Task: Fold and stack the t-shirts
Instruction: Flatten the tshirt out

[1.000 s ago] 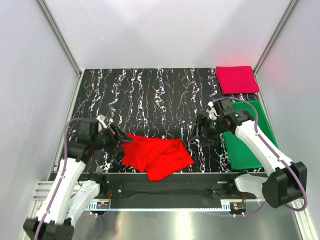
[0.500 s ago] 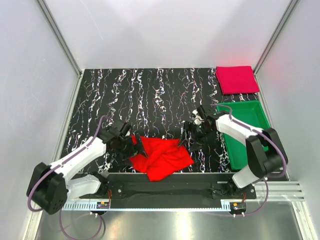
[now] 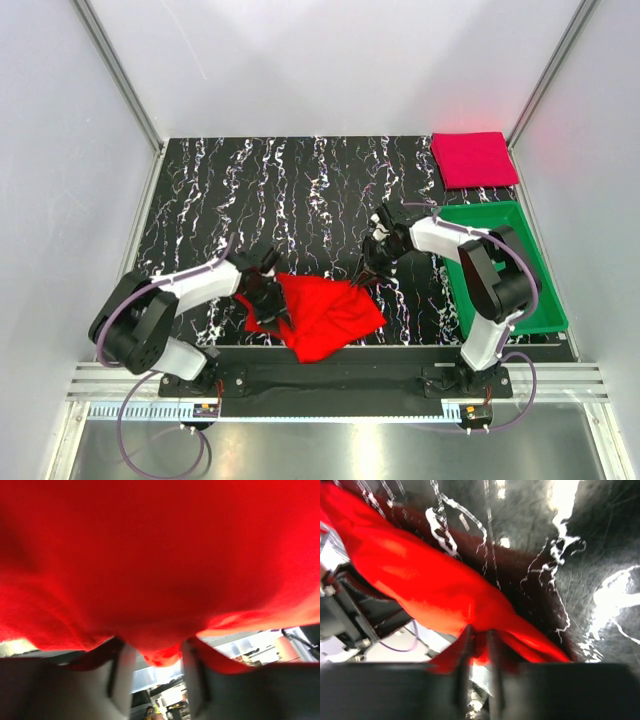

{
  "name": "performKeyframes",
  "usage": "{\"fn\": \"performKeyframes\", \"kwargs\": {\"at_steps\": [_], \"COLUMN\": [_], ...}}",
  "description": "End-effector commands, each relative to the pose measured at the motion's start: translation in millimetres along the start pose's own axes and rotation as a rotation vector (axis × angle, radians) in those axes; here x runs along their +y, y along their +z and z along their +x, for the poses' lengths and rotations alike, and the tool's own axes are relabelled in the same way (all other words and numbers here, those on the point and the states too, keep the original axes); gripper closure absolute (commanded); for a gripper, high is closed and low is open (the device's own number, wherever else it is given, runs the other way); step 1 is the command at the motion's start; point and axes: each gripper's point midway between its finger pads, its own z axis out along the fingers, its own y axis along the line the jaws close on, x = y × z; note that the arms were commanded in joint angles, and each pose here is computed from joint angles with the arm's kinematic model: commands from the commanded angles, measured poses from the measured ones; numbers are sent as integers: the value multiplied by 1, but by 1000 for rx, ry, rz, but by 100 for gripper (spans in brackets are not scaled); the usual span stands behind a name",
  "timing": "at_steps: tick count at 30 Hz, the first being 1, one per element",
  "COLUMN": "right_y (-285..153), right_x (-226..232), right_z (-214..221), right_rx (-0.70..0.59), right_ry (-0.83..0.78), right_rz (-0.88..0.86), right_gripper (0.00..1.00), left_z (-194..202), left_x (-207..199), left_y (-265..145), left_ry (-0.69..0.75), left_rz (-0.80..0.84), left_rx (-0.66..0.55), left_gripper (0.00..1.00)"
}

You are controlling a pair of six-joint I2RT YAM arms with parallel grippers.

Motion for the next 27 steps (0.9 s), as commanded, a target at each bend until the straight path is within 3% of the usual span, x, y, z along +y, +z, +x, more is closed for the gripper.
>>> {"fn": "performKeyframes", "kwargs": {"at_steps": [1,3,5,7,9,10,14,19,22,27], "right_y": [1,-5,-22,-37,-71,-80,-161,-228,-243,-239], "right_x": [20,26,33,32,48,44,72,95,82,17], "right_z": [-12,-25,-48,-58,-94,-96,-145,-133,-106,-55], "right_rx": [-4,-46,-123,-137,-244,-234,-445,-580,-617,-624], "right_ry": [-23,-42,-74,-73,-129,-114,-208,-272,-258,-188], "right_rz": [-51,-35,18,77,99,133,198,221,254,407], "right_gripper": [83,99,100,100,100,100,100,100,100,100], "left_z": [-34,-52,-79,-109,-132,-146,-182,-182,-172,-125], "left_x": [-52,-65,-81,-101,-101,-119,-136,-143,-129,-87], "left_y": [-23,-41,-72,-113,-143,-177,-268,-360,-363,-353], "left_ry": [87,109,146,200,179,208,173,158,126,52], "left_rz": [142,164,170,177,166,206,287,360,357,351], "left_rx": [-106,-167,-247,-361,-415,-497,-684,-905,-921,-968], "left_gripper": [65,81,99,100,100,100,100,100,100,100]}}
